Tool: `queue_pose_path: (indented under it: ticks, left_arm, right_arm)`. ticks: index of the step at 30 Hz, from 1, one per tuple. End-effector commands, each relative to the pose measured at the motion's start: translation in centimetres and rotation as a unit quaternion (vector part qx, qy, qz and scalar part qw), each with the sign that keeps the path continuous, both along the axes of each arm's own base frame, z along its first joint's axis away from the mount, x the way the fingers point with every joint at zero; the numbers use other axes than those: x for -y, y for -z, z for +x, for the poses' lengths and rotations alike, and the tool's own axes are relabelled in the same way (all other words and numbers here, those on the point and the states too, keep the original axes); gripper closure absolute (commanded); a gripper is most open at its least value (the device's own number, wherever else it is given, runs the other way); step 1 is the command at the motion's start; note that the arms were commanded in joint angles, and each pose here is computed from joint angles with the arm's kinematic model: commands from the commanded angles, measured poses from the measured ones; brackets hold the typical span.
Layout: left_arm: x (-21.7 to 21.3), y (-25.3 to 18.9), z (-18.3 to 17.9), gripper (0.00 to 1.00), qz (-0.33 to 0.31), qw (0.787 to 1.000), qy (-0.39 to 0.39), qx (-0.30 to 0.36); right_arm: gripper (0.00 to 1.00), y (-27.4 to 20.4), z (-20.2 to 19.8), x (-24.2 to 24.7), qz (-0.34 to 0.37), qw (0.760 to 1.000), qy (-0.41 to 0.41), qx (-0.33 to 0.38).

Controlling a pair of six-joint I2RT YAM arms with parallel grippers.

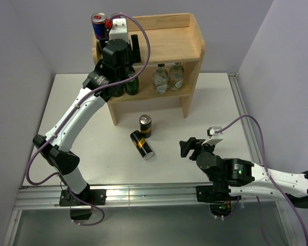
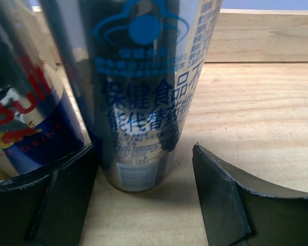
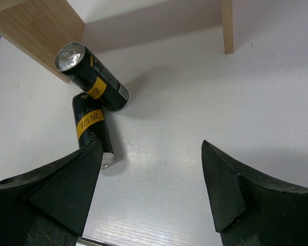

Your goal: Place and organize the beverage onto the shelf

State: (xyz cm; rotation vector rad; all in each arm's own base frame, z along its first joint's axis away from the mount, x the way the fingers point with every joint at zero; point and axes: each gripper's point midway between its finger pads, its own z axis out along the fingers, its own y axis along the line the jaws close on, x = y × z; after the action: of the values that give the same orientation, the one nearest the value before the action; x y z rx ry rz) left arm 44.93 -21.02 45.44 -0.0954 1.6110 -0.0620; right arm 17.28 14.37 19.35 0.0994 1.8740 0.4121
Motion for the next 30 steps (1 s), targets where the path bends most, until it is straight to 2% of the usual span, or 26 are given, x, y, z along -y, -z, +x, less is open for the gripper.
queue_pose_path:
  ticks: [1,14,16,17,19,20,21,26,27,29,30]
  left_arm:
    - [-1.0,-2.2,-2.1,0.21,-0.030,0.999,0.005,0.015]
    - [0.5,0.9,-8.1,0.17,-0.028,0.999,0.019,-0.014]
    - [0.3,0.8,-9.5,0.17,-0.045,0.999,0.024,-0.015]
    - [0.6,2.2,-10.2,0.17,-0.036,0.998,0.031,-0.031]
    - [0.0,2.3,-11.9,0.17,-0.064,0.997,0.035,-0.035]
    - [0.5,4.6,-12.9,0.16,-0.050,0.996,0.048,-0.060]
    - [0.4,4.7,-14.1,0.15,-0.072,0.993,0.061,-0.064]
    - [3.0,13.2,-19.0,0.01,-0.063,0.977,0.109,-0.172]
    - [3.5,14.7,-19.8,0.01,-0.077,0.972,0.106,-0.197]
    - [4.0,18.2,-21.8,0.01,-0.055,0.961,0.111,-0.247]
    - [4.3,19.2,-22.4,0.01,-0.070,0.956,0.106,-0.265]
  right_arm:
    - [0.16,-0.3,0.3,0.0,0.008,1.000,0.010,0.008]
    - [0.16,-0.3,0.3,0.0,0.004,1.000,0.013,0.008]
    - [0.16,-0.2,0.3,0.0,0.003,1.000,0.014,0.008]
    - [0.16,-0.3,0.4,0.0,0.003,1.000,0.016,0.009]
    - [0.16,-0.2,0.4,-0.1,0.001,1.000,0.013,0.008]
    - [0.16,-0.1,0.4,-0.2,-0.002,1.000,0.011,0.007]
    - [0.16,-0.1,0.4,-0.2,-0.005,1.000,0.010,0.007]
    - [0.16,0.0,0.4,-0.7,-0.017,1.000,0.004,0.005]
    - [0.16,0.0,0.4,-0.8,-0.017,1.000,0.005,0.004]
    - [0.16,0.1,0.4,-0.8,-0.022,1.000,0.008,0.002]
    - [0.16,0.0,0.5,-0.7,-0.022,1.000,0.012,0.003]
